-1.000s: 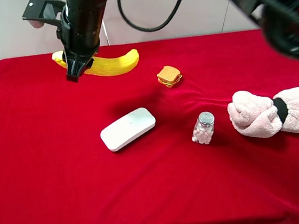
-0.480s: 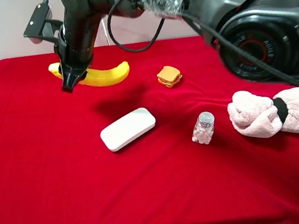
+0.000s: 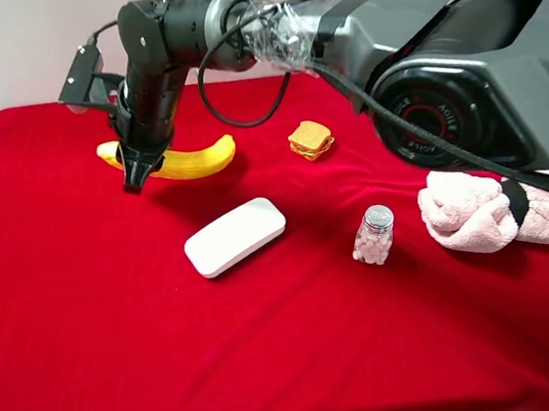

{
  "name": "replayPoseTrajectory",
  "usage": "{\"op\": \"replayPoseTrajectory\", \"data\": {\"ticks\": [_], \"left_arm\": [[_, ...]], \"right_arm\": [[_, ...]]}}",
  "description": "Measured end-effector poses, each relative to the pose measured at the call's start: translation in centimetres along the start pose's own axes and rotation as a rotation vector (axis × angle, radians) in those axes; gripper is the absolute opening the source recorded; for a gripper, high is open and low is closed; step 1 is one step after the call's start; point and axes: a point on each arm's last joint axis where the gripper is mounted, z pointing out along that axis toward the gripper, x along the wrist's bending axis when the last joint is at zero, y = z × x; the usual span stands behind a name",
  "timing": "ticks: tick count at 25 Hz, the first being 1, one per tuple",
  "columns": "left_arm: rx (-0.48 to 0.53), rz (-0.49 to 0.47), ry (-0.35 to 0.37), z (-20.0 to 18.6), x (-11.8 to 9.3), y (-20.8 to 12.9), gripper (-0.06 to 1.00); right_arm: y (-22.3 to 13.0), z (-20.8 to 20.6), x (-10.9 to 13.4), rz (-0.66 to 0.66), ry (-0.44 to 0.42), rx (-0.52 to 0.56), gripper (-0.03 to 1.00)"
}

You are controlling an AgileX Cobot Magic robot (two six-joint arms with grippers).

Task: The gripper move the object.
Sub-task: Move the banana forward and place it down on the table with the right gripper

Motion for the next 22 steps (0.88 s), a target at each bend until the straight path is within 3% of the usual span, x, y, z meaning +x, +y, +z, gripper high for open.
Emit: {"op": "replayPoseTrajectory", "data": {"ticks": [22], "left_arm": [[0.000,0.000,0.000,0.00,0.00,0.00,0.95]], "right_arm": [[-0.66,1.30,0.22,-0.016,0.014,0.017,0.27]]}}
